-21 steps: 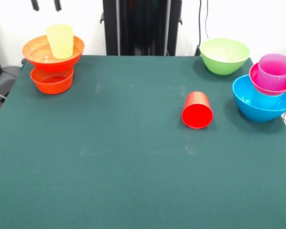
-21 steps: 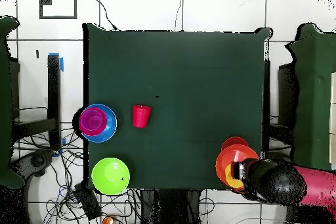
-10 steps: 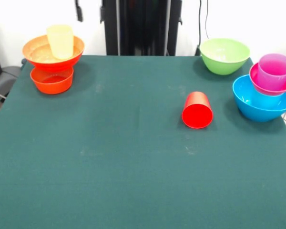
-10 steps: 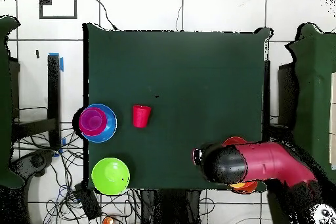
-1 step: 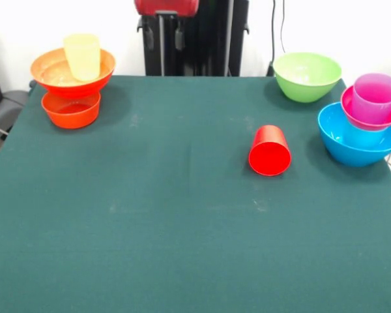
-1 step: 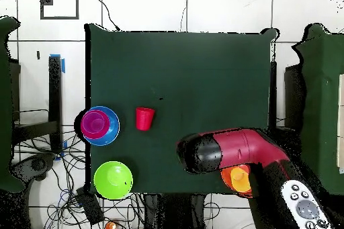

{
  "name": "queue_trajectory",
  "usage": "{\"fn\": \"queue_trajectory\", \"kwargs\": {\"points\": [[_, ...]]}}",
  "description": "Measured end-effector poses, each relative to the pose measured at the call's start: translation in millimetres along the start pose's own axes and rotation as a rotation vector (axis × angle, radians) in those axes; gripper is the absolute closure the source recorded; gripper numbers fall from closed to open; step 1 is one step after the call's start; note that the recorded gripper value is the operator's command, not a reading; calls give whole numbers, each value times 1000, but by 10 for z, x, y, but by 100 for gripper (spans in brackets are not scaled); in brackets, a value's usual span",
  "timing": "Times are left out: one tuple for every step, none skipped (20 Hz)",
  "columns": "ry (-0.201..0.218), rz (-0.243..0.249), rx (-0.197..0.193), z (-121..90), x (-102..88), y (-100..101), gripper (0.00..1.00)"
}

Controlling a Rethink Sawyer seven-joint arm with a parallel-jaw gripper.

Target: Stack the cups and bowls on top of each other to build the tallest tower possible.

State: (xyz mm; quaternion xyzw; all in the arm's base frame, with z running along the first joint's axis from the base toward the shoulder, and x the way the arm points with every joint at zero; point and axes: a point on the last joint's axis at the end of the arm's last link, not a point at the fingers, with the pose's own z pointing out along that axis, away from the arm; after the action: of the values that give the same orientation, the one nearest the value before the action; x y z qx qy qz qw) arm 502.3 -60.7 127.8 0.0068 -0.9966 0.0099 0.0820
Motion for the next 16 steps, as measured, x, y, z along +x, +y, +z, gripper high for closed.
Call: {"fn": "queue_trajectory", "kwargs": {"points": [[2, 8, 0, 22, -24, 25, 0], [5, 21, -1, 51, -60, 61, 0], [9, 32, -1, 83, -87, 98, 0], [14, 44, -1, 115, -111, 136, 0], [26, 65, -3, 175, -143, 228, 0], [28, 69, -3, 186, -147, 249, 0], [31, 73, -3, 198, -152, 271, 0], [40, 84, -3, 234, -157, 339, 0], [51, 95, -1, 275, -152, 427, 0], [56, 99, 0, 291, -145, 468, 0], [63, 106, 2, 318, -129, 540, 0], [65, 114, 4, 344, -113, 632, 0], [68, 122, 6, 369, -98, 724, 0], [66, 127, 6, 378, -92, 771, 0], [57, 137, 5, 393, -80, 882, 0], [49, 145, 1, 396, -73, 965, 0]]}}
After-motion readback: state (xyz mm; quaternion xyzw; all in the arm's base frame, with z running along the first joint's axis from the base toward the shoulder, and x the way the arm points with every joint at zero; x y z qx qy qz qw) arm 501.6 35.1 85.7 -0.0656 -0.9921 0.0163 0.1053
